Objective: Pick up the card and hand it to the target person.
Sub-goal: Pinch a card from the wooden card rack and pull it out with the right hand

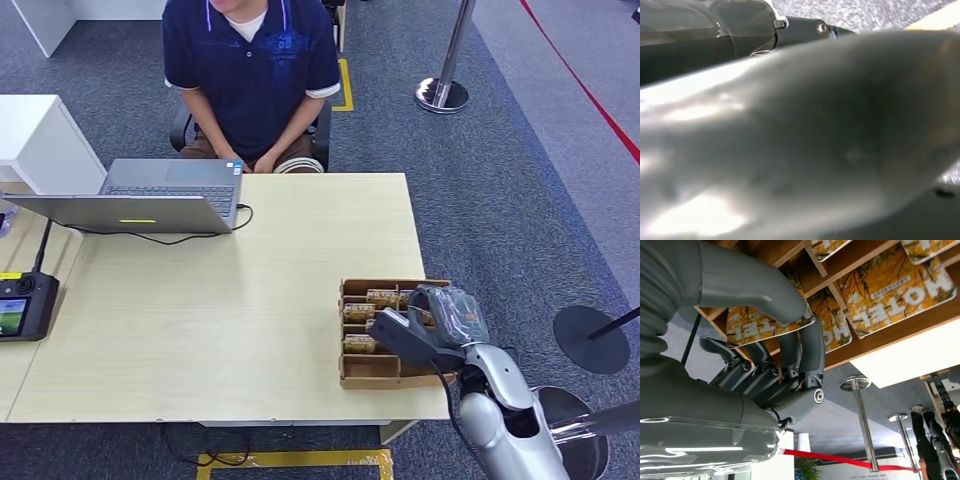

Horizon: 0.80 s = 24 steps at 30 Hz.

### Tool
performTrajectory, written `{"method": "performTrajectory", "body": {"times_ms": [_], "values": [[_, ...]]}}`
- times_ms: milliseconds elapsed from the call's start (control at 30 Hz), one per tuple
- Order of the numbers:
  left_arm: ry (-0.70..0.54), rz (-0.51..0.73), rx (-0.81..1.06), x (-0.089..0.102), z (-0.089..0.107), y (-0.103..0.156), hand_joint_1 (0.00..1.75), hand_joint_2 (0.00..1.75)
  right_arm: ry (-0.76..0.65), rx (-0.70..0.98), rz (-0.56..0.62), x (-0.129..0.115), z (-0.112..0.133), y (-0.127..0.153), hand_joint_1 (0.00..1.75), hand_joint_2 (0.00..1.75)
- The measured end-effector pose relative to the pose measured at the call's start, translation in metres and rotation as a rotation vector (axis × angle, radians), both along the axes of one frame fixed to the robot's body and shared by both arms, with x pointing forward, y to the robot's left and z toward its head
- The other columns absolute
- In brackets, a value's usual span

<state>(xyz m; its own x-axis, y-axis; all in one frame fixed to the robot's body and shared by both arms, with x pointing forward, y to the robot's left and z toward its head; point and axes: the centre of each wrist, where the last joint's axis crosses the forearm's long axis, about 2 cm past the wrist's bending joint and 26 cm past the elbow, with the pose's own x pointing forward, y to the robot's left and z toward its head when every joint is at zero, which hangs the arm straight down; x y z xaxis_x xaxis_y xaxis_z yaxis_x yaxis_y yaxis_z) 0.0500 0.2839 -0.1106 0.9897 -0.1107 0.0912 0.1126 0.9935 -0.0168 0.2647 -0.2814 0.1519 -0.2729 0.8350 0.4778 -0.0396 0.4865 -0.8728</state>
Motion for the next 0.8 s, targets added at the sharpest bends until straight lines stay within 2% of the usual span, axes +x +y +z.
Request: {"method": "performTrajectory", "body": {"times_ms": [33,167,800], "values": [[-0.007,0.002,-0.008,0.0,0.0,-0.0001,0.0,0.0,0.0,0.0,0.0,0.0001,0.0001,0.0,1.75,1.75],[-0.023,0.007,-0.015,-0.0001,0.0,0.0008,0.0,1.75,-0.001,0.002,0.0,0.0001,0.0001,0.0001,1.75,1.75],[-0.004,0.014,0.011,0.0,-0.0001,0.0041,0.0,1.75,-0.028,0.026,0.026,0.0008,0.0073,0.0043,1.75,1.75]]}}
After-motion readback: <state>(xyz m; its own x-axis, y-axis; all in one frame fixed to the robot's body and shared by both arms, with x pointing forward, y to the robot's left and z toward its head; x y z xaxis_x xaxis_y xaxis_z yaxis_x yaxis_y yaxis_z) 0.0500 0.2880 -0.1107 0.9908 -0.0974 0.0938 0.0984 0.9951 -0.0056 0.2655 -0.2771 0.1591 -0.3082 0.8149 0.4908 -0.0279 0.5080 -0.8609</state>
